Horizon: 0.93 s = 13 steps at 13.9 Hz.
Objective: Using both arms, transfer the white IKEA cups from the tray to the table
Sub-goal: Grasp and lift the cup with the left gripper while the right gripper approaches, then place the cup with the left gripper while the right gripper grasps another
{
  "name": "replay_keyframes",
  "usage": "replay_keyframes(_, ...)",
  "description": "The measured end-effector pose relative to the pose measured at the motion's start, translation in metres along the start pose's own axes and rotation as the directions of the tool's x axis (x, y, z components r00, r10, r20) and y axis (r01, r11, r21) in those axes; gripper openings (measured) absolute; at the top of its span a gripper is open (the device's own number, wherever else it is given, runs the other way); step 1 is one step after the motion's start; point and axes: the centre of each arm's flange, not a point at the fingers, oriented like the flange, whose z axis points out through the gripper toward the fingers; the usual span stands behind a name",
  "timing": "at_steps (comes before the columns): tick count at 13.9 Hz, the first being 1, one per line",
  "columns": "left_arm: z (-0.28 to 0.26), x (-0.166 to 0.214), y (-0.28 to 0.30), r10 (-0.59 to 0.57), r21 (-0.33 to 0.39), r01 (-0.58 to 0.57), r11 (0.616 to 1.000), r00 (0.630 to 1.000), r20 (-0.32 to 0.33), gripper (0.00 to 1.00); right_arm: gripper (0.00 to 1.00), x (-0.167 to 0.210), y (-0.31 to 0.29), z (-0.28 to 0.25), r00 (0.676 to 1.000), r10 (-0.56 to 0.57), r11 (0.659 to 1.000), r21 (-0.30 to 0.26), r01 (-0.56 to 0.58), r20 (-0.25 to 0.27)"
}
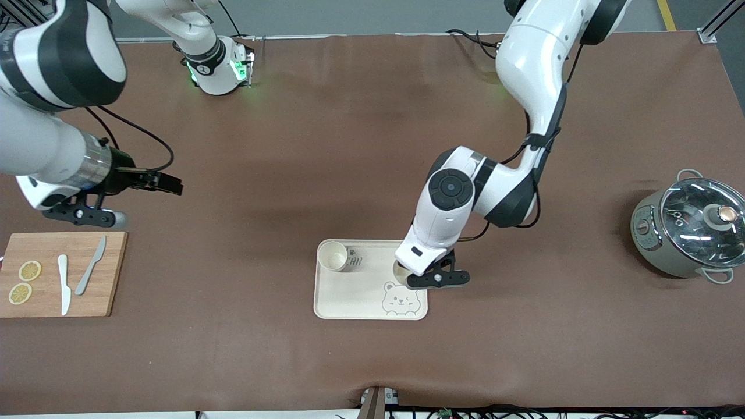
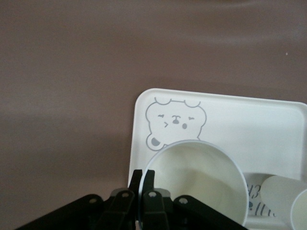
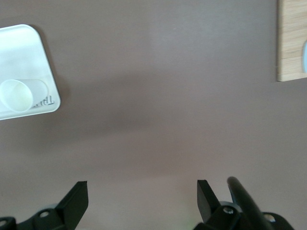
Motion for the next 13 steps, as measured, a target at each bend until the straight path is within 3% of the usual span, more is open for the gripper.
replay_keyframes(3, -0.025, 0.000, -0.054, 0.037, 0.030, -0.039, 0.999, 0.998, 0.044, 0.04, 1.00, 0.008, -0.029, 0.020, 0.999, 0.042, 0.997, 0.061, -0.042, 0.006)
replay_keyframes(11, -0.017, -0.026, -0.205, -0.011, 0.098, -0.008, 0.995, 0.982, 0.186, 0.04, 1.00, 0.028, -0.104, 0.085, 0.998, 0.035, 0.997, 0.077, -0.031, -0.055)
replay_keyframes(13, -0.006, -0.029, -0.232, -0.031, 0.101, 0.012, 0.995, 0.982, 0.189, 0.04, 1.00, 0.034, -0.114, 0.098, 0.997, 0.037, 0.995, 0.100, -0.030, -0.067)
